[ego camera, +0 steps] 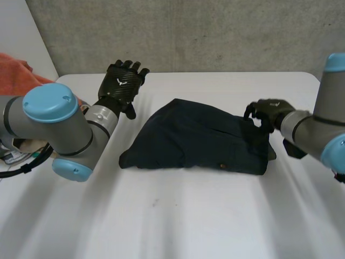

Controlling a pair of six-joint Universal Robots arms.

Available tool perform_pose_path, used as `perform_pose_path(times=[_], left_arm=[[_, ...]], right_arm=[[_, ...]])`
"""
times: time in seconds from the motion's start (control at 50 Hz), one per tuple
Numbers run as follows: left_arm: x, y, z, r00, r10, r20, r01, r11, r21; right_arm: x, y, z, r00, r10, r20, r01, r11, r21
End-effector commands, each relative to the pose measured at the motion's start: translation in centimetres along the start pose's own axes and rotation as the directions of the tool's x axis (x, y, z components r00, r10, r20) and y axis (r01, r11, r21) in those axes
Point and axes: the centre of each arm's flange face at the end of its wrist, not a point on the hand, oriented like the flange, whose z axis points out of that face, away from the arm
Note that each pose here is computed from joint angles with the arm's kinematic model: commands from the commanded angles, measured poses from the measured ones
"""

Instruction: Fold the laundry.

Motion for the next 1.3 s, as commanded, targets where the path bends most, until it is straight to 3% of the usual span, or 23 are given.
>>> perform_pose_path(times=[0.02, 0.16, 0.32, 0.36, 0.44, 0.56, 0.74, 0.94, 0.98, 1.08, 1.16, 1.2, 1.22, 1.28, 1.3], left_arm=[[-0.6, -0.3, -0.1, 1.000, -0.011, 0.006, 0.011, 1.000, -0.003], [-0.3, -0.2, -0.3, 0.999, -0.028, -0.017, 0.028, 0.999, -0.019], [0.3, 0.3, -0.1, 0.998, -0.036, -0.046, 0.035, 0.999, -0.022], [0.3, 0.4, 0.1, 0.998, -0.038, -0.052, 0.037, 0.999, -0.025], [0.3, 0.4, 0.6, 0.995, -0.053, -0.081, 0.051, 0.998, -0.026], [0.5, 1.0, 1.9, 0.982, -0.117, -0.148, 0.107, 0.991, -0.076], [2.4, 3.4, 2.7, 0.939, -0.201, -0.278, 0.148, 0.969, -0.198], [5.5, 4.5, 1.9, 0.881, -0.244, -0.406, 0.163, 0.961, -0.225], [5.3, 4.4, 2.0, 0.889, -0.232, -0.395, 0.155, 0.964, -0.217], [2.8, 2.9, 3.6, 0.955, -0.126, -0.268, 0.096, 0.988, -0.120], [0.2, -0.5, 5.3, 0.987, -0.051, -0.151, 0.059, 0.997, 0.049], [-1.6, -3.5, 6.2, 0.997, -0.023, -0.076, 0.036, 0.984, 0.176], [-2.9, -5.7, 6.6, 1.000, -0.018, -0.015, 0.021, 0.965, 0.262], [-5.1, -9.3, 6.9, 0.995, -0.038, 0.090, 0.001, 0.924, 0.382], [-6.6, -11.6, 6.7, 0.986, -0.064, 0.152, -0.011, 0.895, 0.446]], right_arm=[[1.6, -0.5, 2.2, 0.997, 0.071, 0.036, -0.070, 0.997, -0.037], [1.2, 2.6, 4.5, 0.995, 0.081, 0.062, -0.067, 0.979, -0.193], [-0.8, 3.2, 4.9, 0.995, 0.036, 0.096, -0.019, 0.986, -0.166], [-0.8, 2.1, 4.2, 0.996, 0.026, 0.090, -0.014, 0.991, -0.134], [-0.7, -3.4, -0.1, 0.997, -0.044, 0.068, 0.039, 0.997, 0.069], [-1.7, -7.9, -6.2, 0.975, -0.216, 0.055, 0.192, 0.940, 0.283], [-4.8, -6.7, -11.8, 0.928, -0.325, 0.184, 0.281, 0.932, 0.229], [-5.1, -2.7, -10.2, 0.881, -0.413, 0.233, 0.400, 0.911, 0.102], [-4.8, -2.3, -9.5, 0.881, -0.416, 0.224, 0.408, 0.909, 0.084], [-3.4, -2.3, -5.4, 0.910, -0.396, 0.124, 0.393, 0.918, 0.048], [-2.1, -5.1, -2.0, 0.929, -0.368, -0.040, 0.370, 0.919, 0.137], [-0.9, -8.8, -0.5, 0.936, -0.302, -0.181, 0.342, 0.899, 0.273], [-0.2, -11.6, -0.1, 0.936, -0.228, -0.268, 0.321, 0.866, 0.383], [0.9, -16.1, -1.0, 0.931, -0.092, -0.353, 0.292, 0.766, 0.573], [1.1, -18.5, -1.9, 0.931, -0.024, -0.364, 0.283, 0.677, 0.679]])
